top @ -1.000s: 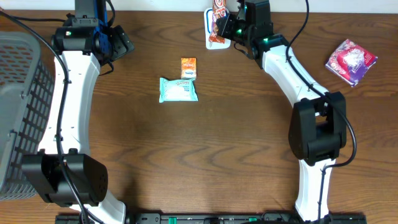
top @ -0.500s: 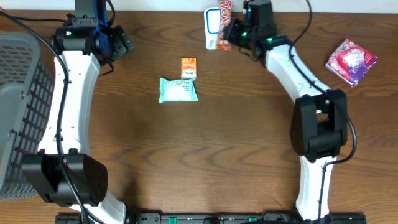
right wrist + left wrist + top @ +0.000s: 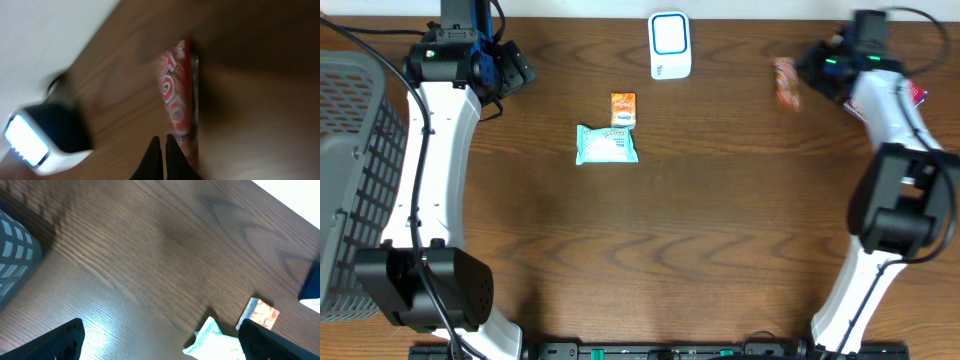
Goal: Scan the item barcode
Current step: 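Carry the red bar right and release it beside the purple pack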
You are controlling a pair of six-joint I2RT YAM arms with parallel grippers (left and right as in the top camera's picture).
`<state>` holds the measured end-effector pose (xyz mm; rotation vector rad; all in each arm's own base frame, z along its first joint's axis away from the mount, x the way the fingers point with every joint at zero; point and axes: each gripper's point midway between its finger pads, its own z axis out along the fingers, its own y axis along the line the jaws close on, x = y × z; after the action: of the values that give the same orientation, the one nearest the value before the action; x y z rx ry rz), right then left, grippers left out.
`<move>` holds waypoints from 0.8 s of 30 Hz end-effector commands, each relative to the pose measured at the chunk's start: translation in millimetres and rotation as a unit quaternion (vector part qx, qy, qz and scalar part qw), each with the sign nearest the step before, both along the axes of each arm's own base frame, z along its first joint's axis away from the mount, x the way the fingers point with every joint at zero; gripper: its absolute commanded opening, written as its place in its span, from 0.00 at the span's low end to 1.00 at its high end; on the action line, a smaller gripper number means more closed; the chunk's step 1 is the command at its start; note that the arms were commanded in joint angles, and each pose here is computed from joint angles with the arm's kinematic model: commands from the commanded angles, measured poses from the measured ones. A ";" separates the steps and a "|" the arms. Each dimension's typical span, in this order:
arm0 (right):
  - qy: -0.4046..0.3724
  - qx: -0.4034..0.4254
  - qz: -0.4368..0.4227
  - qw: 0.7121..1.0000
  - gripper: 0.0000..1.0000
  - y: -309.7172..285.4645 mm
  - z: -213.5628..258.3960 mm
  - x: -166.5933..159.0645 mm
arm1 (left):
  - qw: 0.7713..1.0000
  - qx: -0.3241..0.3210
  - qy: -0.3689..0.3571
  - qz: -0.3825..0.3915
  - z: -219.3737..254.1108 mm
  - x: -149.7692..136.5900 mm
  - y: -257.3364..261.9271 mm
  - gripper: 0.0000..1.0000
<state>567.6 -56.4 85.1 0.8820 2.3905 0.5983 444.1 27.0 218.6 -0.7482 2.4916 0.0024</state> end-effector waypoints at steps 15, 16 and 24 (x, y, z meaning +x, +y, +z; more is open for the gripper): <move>0.004 -0.035 0.084 0.996 0.13 -58.1 10.8 -41.3 | 1.000 0.008 0.003 0.002 -1.7 -0.1 3.1 0.98; -0.009 -0.032 0.108 0.994 0.17 -47.4 13.8 -38.0 | 1.000 0.008 0.003 0.002 -1.7 -0.1 3.1 0.98; -0.005 -0.106 0.199 0.974 0.44 22.4 6.3 -27.3 | 1.000 0.008 0.003 0.002 -1.7 -0.1 3.1 0.98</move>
<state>535.6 -52.8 72.2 0.4519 2.5850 0.5789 444.0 26.9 218.6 -0.7477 2.4923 0.0022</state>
